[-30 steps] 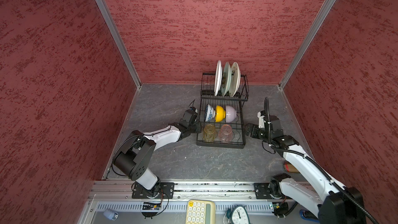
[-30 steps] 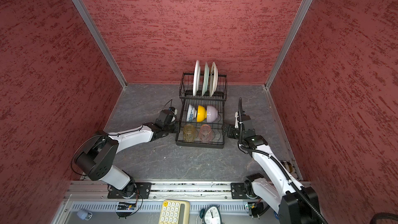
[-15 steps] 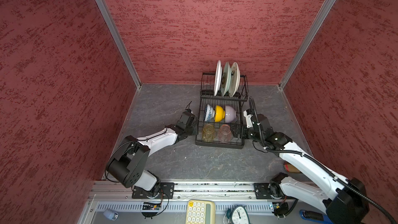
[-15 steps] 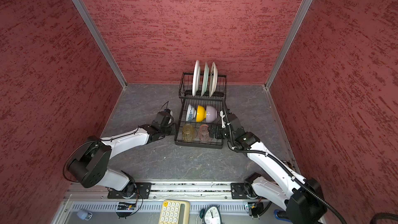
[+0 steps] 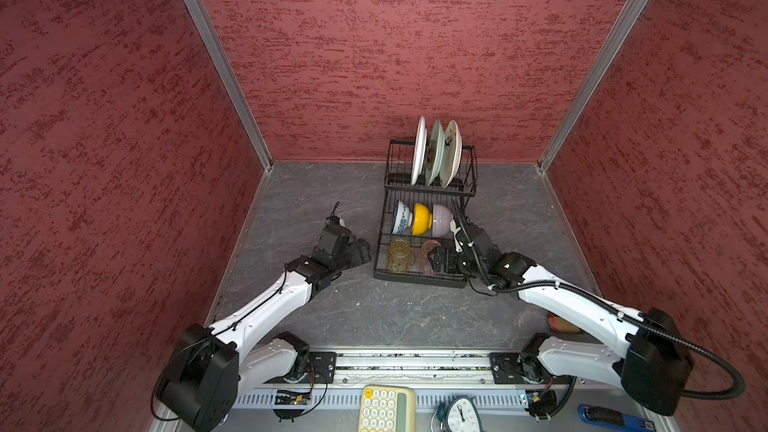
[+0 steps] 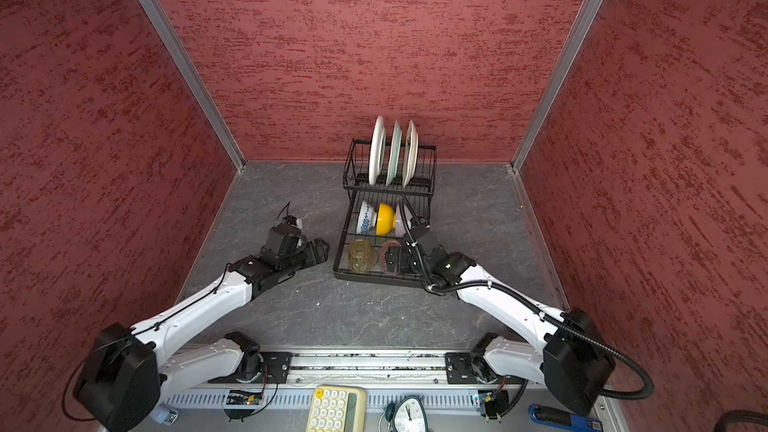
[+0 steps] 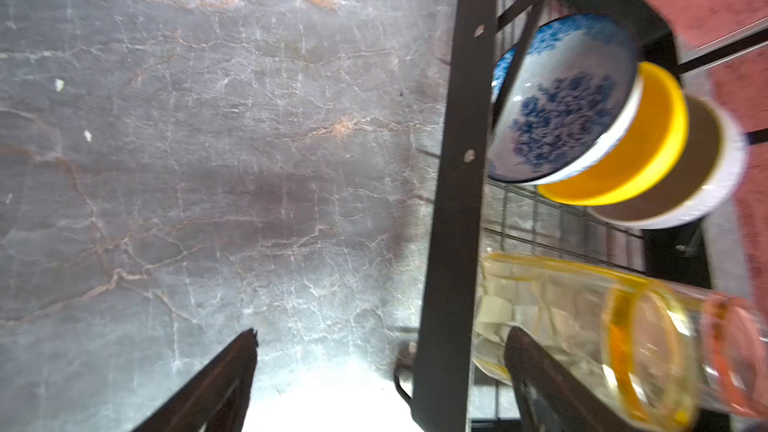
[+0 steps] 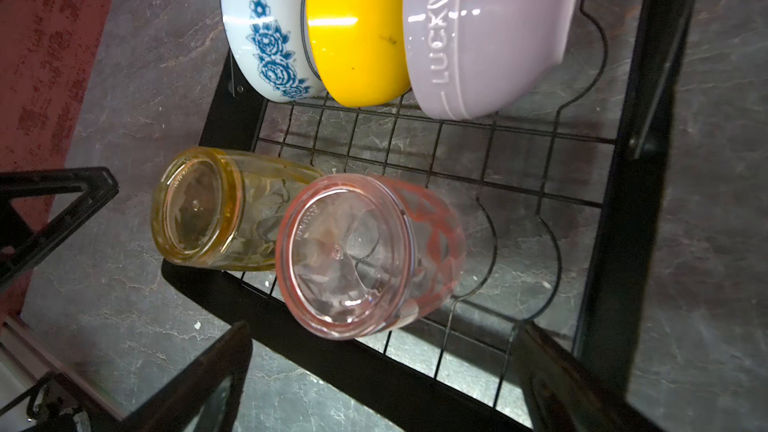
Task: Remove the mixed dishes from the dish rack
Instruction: 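Reach the right gripper to the pink glass while left gripper moves beside rack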
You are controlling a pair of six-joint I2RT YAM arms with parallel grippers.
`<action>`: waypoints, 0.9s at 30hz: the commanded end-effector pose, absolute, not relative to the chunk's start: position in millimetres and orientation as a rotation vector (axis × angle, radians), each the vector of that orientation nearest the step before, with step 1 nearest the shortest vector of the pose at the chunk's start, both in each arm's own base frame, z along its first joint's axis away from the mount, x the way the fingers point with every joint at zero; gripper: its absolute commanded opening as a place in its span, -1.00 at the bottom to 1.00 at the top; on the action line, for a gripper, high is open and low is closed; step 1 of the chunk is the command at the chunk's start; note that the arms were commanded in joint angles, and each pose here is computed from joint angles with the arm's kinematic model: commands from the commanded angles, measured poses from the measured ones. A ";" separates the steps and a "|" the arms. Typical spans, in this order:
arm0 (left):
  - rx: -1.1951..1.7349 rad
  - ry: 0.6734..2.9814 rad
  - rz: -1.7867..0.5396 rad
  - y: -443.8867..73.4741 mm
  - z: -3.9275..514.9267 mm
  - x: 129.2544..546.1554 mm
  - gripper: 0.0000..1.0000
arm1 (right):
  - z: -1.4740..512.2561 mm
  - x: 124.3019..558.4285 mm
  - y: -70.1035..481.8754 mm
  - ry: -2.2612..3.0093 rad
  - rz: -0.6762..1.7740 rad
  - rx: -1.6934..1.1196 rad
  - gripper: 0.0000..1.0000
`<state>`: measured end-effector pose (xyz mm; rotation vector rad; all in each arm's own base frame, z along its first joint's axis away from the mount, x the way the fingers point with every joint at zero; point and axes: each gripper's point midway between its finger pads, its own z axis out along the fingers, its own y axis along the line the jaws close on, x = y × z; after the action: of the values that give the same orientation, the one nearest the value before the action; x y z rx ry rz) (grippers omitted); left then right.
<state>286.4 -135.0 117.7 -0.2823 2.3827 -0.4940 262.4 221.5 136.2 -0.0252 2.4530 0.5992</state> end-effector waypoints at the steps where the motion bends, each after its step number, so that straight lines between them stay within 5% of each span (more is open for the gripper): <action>1: -0.282 2.390 -0.511 -132.0 123.0 276.1 1.00 | 154.2 276.5 233.6 2.369 0.632 0.057 0.98; 27: -0.303 2.338 -0.591 -147.3 131.1 299.2 0.99 | 116.5 301.1 245.4 2.440 0.446 0.110 0.77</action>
<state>288.3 -141.1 113.5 -0.2985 2.3897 -0.5435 296.3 242.4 109.2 0.0711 2.4640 0.4445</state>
